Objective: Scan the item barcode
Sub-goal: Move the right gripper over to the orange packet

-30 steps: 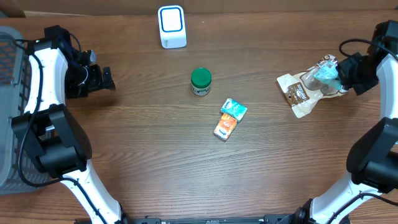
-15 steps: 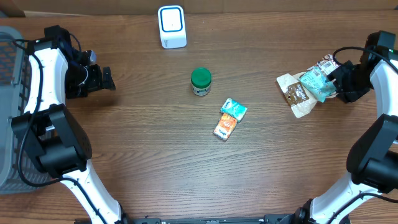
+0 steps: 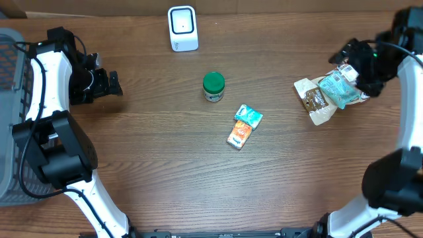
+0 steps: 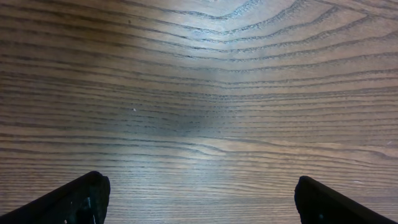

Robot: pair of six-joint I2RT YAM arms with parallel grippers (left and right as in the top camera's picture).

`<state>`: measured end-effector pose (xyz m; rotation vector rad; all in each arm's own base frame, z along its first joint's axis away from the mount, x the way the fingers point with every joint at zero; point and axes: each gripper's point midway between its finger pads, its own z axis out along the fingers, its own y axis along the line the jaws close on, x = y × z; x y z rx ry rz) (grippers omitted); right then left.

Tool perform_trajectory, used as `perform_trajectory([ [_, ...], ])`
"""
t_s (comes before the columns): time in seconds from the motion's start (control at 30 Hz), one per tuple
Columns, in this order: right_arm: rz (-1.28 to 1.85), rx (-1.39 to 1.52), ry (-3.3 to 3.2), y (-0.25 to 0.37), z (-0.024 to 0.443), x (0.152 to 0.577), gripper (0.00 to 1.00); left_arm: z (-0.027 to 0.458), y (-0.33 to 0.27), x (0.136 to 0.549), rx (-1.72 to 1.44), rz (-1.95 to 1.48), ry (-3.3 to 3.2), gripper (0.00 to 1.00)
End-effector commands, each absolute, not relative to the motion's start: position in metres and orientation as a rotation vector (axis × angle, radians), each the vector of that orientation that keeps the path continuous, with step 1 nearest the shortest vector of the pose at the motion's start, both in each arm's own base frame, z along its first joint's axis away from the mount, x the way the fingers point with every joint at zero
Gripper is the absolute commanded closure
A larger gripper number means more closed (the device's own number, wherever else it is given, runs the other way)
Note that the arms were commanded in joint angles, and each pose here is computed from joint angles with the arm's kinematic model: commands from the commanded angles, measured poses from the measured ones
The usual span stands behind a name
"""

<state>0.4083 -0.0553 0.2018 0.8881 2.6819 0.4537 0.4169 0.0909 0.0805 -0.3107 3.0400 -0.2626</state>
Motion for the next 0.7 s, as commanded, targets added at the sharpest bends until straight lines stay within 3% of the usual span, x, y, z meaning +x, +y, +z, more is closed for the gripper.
perform_trajectory([
  [0.0, 0.492, 0.631, 2.695, -0.007, 0.232, 0.405, 0.00, 0.088, 0.091, 0.420, -0.301, -0.255, 3.019, 0.01],
  [0.3, 0.481, 0.438, 2.786, 0.055, 0.222, 0.399, 0.00, 0.088, 0.091, 0.420, -0.301, -0.255, 3.019, 0.00],
  [0.5, 0.464, 0.302, 2.875, 0.095, 0.198, 0.384, 0.14, 0.088, 0.091, 0.420, -0.301, -0.255, 3.019, 0.00],
  [0.67, 0.449, 0.306, 2.968, 0.115, 0.158, 0.365, 0.19, 0.088, 0.091, 0.420, -0.301, -0.255, 3.019, 0.01],
])
